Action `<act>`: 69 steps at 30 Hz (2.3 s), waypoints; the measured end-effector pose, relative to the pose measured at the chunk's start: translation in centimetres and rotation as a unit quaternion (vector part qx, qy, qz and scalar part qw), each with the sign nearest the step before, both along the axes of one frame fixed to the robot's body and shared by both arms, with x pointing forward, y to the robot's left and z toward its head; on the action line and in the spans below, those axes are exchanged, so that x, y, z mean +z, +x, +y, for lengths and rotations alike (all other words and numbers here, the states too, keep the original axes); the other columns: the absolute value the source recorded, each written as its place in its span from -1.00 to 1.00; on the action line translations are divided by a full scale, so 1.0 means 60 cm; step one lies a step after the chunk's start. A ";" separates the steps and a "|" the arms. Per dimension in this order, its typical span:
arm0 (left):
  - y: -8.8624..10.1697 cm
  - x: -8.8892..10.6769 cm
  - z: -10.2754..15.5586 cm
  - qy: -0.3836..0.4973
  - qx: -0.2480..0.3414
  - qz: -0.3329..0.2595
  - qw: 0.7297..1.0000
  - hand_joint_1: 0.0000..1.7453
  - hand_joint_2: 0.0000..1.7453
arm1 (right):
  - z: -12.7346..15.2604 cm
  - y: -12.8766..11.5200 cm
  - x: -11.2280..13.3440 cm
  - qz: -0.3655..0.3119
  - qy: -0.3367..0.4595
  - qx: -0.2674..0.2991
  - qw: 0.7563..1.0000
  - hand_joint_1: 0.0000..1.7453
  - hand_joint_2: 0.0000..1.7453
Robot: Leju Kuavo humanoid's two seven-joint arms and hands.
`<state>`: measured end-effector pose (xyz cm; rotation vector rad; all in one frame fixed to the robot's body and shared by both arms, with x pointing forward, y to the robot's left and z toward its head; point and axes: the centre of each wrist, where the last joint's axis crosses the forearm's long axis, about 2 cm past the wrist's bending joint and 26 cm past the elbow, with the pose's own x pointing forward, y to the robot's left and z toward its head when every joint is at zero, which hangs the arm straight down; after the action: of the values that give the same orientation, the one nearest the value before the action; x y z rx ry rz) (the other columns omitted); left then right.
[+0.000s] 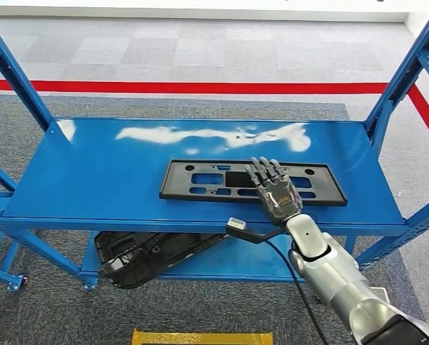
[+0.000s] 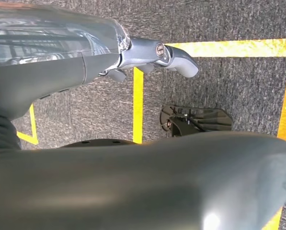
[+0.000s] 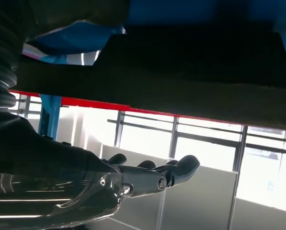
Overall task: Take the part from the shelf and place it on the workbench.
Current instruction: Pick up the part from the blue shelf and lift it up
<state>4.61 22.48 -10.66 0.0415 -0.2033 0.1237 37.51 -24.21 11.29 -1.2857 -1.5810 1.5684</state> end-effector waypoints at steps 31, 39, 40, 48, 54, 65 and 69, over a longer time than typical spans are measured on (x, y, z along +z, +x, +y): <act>-0.001 0.000 0.000 0.000 0.001 -0.005 1.000 -1.00 -1.00 | -0.007 0.002 -0.008 0.015 -0.011 -0.004 1.000 1.00 1.00; -0.001 0.000 0.000 0.001 0.003 -0.009 1.000 -1.00 -1.00 | -0.005 -0.004 0.000 -0.003 0.018 0.004 1.000 1.00 1.00; -0.002 0.000 0.000 0.000 0.005 -0.012 1.000 -1.00 -1.00 | -0.005 -0.006 0.004 -0.005 0.030 0.007 1.000 1.00 1.00; -0.003 0.000 -0.001 -0.012 0.013 -0.047 0.999 -1.00 -1.00 | -0.009 -0.035 0.048 -0.025 0.149 0.042 0.988 1.00 1.00; -0.009 -0.001 -0.003 -0.030 0.019 -0.094 0.995 -1.00 1.00 | -0.030 -0.081 0.090 -0.017 0.284 0.090 0.954 1.00 1.00; -0.013 -0.002 -0.003 -0.029 0.020 -0.140 0.989 -1.00 1.00 | -0.059 -0.159 0.154 0.015 0.454 0.211 0.865 1.00 1.00; -0.013 -0.002 -0.003 -0.016 0.001 -0.162 0.987 -1.00 1.00 | -0.053 -0.187 0.171 0.040 0.502 0.261 0.824 1.00 1.00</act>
<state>3.81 22.33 -10.75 -0.0114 -0.5270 0.1363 26.29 -27.41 21.53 -0.1994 -2.3231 0.7242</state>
